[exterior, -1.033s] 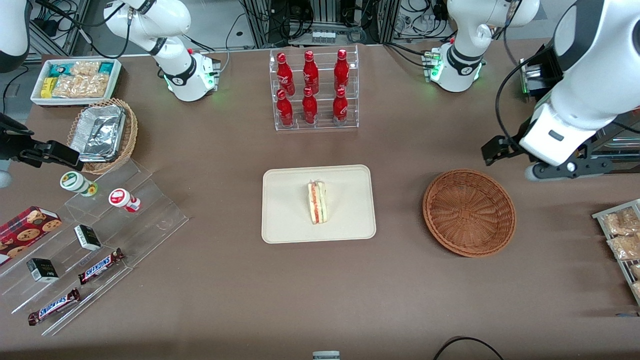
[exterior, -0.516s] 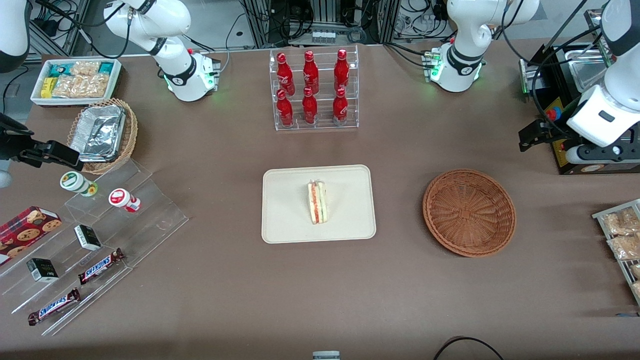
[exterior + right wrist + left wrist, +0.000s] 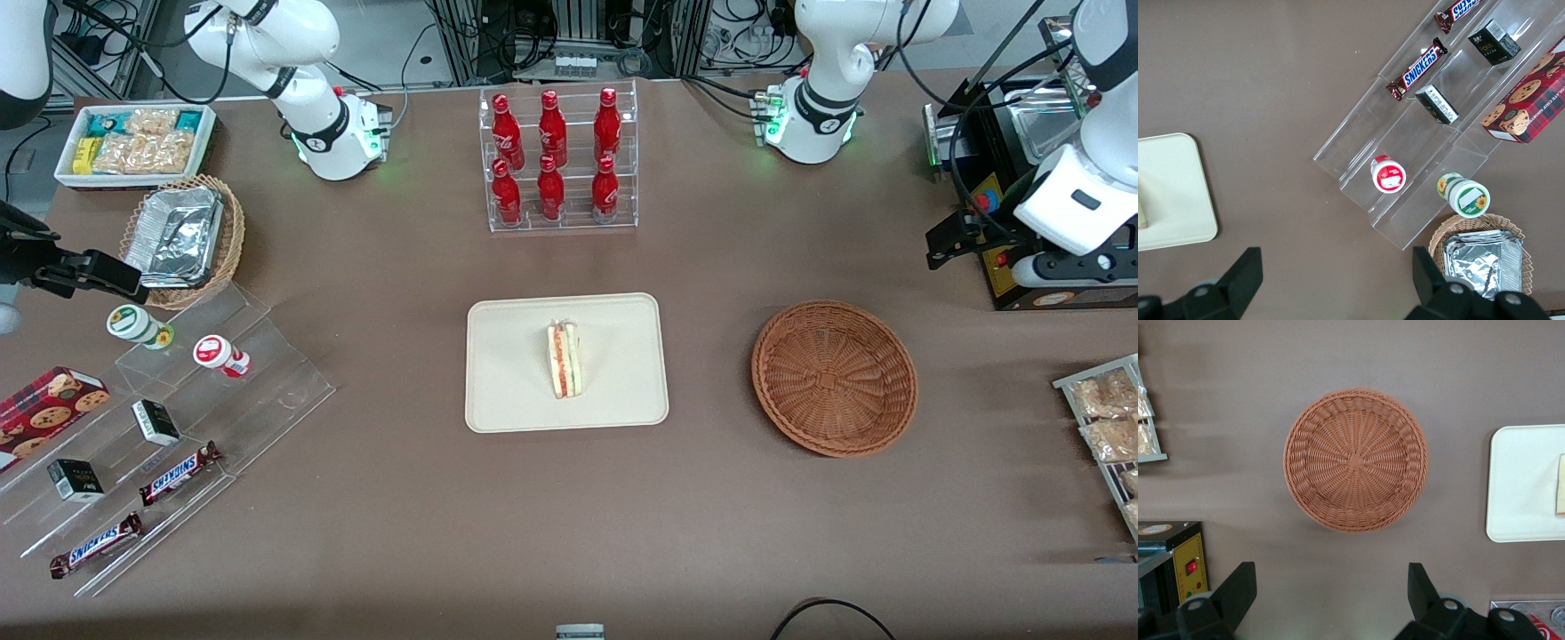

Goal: Place sandwich from basket to tray

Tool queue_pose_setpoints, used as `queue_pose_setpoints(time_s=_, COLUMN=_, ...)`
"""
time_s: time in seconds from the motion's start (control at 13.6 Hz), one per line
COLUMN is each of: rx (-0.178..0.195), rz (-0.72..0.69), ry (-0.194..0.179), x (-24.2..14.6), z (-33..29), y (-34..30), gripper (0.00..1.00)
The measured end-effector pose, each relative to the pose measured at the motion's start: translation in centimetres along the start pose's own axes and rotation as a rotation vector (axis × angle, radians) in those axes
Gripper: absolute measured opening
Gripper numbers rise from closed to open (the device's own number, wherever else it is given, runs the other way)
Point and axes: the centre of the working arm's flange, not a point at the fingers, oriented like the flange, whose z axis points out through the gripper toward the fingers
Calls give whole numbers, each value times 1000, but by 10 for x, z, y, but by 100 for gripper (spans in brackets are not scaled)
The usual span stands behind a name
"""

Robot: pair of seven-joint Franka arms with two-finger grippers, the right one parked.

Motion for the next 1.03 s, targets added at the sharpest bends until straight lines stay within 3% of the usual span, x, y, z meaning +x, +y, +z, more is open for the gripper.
queue_pose_setpoints(time_s=0.22, rx=-2, rz=0, ry=18, x=-1, z=-10, y=0, gripper=100)
queue_pose_setpoints(time_s=0.59, rx=3, rz=-23, ry=-31, x=-4, z=-4, y=-12, gripper=100)
queue_pose_setpoints(time_s=1.03, rx=7, rz=-24, ry=-19, x=-4, z=-10, y=-12, gripper=100)
